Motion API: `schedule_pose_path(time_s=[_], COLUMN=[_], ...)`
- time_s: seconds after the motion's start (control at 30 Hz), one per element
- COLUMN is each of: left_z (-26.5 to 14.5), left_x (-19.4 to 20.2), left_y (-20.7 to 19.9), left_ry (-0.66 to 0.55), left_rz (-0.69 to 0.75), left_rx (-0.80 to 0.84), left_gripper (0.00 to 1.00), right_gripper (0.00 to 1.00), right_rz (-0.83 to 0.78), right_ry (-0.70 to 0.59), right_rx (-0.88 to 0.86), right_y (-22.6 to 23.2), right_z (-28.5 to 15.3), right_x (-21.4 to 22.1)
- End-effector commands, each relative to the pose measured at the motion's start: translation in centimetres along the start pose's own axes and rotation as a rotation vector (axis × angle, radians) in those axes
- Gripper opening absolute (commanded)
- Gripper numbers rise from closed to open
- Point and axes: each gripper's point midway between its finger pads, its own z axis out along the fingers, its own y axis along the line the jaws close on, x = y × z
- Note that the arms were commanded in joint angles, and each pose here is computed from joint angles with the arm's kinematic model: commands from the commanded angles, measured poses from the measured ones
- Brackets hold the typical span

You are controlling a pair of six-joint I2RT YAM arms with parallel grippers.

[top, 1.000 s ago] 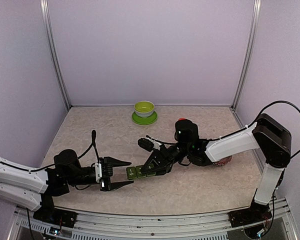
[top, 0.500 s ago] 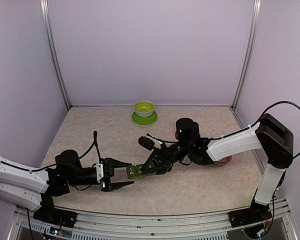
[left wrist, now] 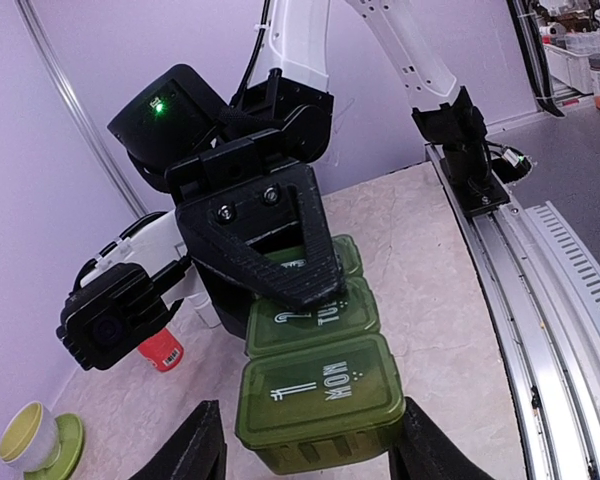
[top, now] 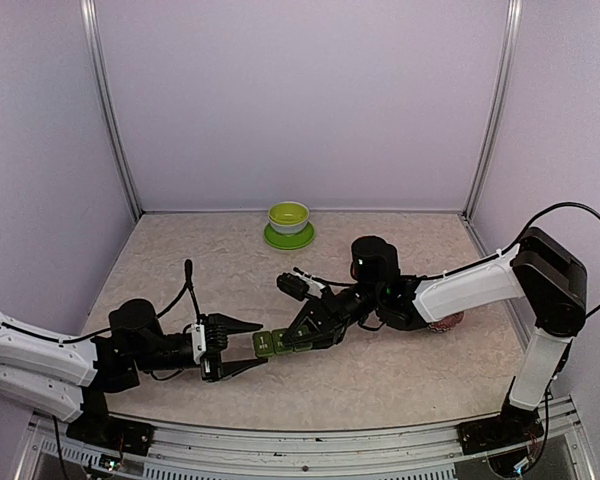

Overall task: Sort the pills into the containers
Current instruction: Open the lid of the pill container.

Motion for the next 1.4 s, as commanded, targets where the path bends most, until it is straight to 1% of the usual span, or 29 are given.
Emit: schedule_pose_path(time_s=[0.0,0.2,0.43,0.57,0.6,0.7,0.87,1.0,1.2,1.37], left_z=[-0.05,0.07,-0.24,-0.38,-0.43,-0.68,-0.71,-0.54,-0.28,0.09], left_x=[-1.01,-0.97,-1.51,-1.7,-1.63,-1.72,-1.83,-1.75,-1.41,-1.2], left_y=[0.17,0.0,0.06,0.15,0.18,0.49,0.57,0.32,-0.1,-0.23], left_ry=[-0.036,-0.035,-0.054,-0.062,-0.061,-0.069,-0.072,-0.071,-0.057,-0.047], left_rz=[0.006,0.008,0.019,0.02,0.019,0.019,0.016,0.018,0.018,0.009], left_rx=[-0.009,0.003,0.0,-0.007,-0.011,-0.036,-0.04,-0.023,0.003,0.017], left_gripper=[0.52,0.47,0.36,0.35,0.36,0.5,0.52,0.51,0.45,0.34], right_gripper=[0.21,0.22,0.22,0.21,0.22,0.22,0.22,0.22,0.22,0.22], right_rz=[-0.037,-0.033,-0.024,-0.021,-0.02,-0.024,-0.024,-0.026,-0.026,-0.028], right_ry=[-0.013,-0.012,-0.014,-0.014,-0.016,-0.017,-0.017,-0.015,-0.015,-0.017], right_rx=[-0.005,0.002,0.006,0.007,0.007,0.006,0.006,0.004,-0.003,-0.004], right_y=[0.9,0.75,0.39,0.29,0.26,0.35,0.34,0.29,0.33,0.47], right_z=[-0.13,-0.14,-0.12,-0.12,-0.16,-0.17,-0.22,-0.18,-0.17,-0.21], right_x=[-0.76,-0.82,-0.74,-0.67,-0.65,-0.62,-0.55,-0.51,-0.46,-0.54])
